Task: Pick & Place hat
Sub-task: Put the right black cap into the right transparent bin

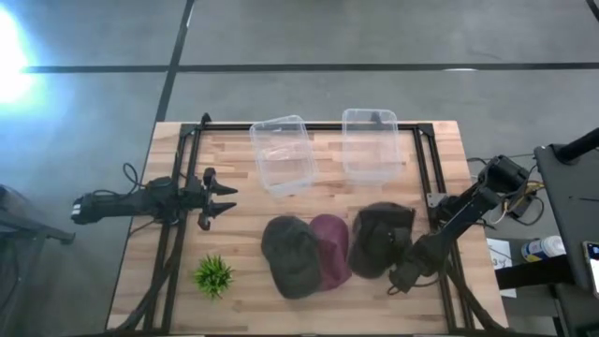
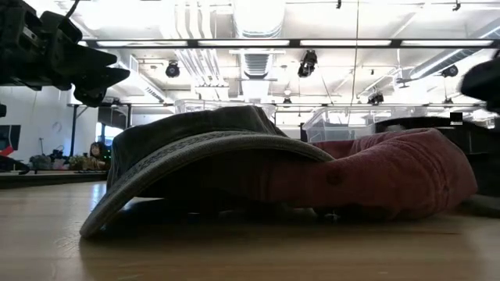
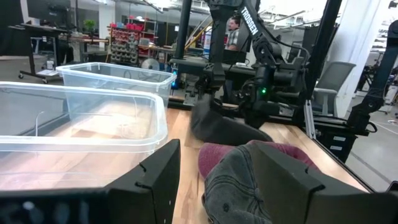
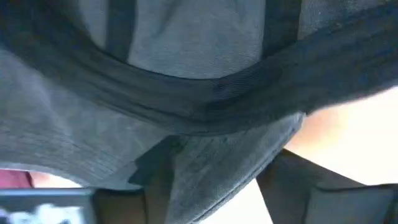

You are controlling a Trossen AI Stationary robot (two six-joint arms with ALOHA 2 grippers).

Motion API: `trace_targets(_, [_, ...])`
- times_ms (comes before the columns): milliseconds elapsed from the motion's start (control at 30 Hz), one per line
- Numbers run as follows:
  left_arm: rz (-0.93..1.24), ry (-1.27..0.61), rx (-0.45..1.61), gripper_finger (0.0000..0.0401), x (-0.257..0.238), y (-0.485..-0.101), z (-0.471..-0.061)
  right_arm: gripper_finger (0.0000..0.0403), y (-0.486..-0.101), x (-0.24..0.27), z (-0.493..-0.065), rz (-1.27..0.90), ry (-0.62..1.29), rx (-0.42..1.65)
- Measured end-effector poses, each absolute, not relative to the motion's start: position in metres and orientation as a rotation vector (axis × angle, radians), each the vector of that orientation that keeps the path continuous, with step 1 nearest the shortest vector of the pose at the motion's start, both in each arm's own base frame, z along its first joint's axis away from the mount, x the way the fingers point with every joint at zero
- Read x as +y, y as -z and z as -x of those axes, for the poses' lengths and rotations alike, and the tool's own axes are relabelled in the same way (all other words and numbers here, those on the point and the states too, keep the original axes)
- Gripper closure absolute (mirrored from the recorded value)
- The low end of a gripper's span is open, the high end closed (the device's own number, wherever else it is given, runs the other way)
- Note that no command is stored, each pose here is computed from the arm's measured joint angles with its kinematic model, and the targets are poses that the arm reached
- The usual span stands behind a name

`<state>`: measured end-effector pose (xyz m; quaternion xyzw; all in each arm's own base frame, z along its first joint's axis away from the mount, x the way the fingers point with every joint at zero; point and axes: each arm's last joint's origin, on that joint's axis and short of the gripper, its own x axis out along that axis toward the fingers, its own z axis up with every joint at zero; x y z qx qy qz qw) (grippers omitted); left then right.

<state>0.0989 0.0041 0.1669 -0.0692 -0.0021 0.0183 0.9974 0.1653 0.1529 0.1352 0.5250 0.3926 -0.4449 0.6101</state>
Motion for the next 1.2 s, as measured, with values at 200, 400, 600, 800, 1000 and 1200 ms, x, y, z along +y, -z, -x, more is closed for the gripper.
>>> trace_targets(200, [0.139,-0.036,-0.004,0.0208,0.004,-0.167,-0.099,0.0344,-0.138,0.155,-0.165,-1.102,0.942,0.806])
trace_targets(400, [0.139,-0.037,-0.004,0.0208,0.004,-0.167,-0.099,0.0388,-0.165,0.171,-0.168,-1.047,0.746,0.863])
trace_targets(600, [0.139,-0.037,-0.004,0.0208,0.004,-0.167,-0.099,0.0389,-0.240,0.182,-0.165,-1.030,0.490,0.770])
trace_targets(800, [0.139,-0.037,-0.004,0.0208,0.004,-0.167,-0.099,0.0389,-0.320,0.131,-0.149,-0.788,0.700,0.424])
trace_targets(1000, [0.139,-0.037,-0.004,0.0208,0.004,-0.167,-0.099,0.0390,-0.360,0.061,-0.161,-0.514,0.995,0.336])
trace_targets(1200, [0.139,-0.037,0.003,0.0208,0.004,-0.166,-0.099,0.0390,-0.356,-0.008,-0.176,-0.431,1.323,0.426])
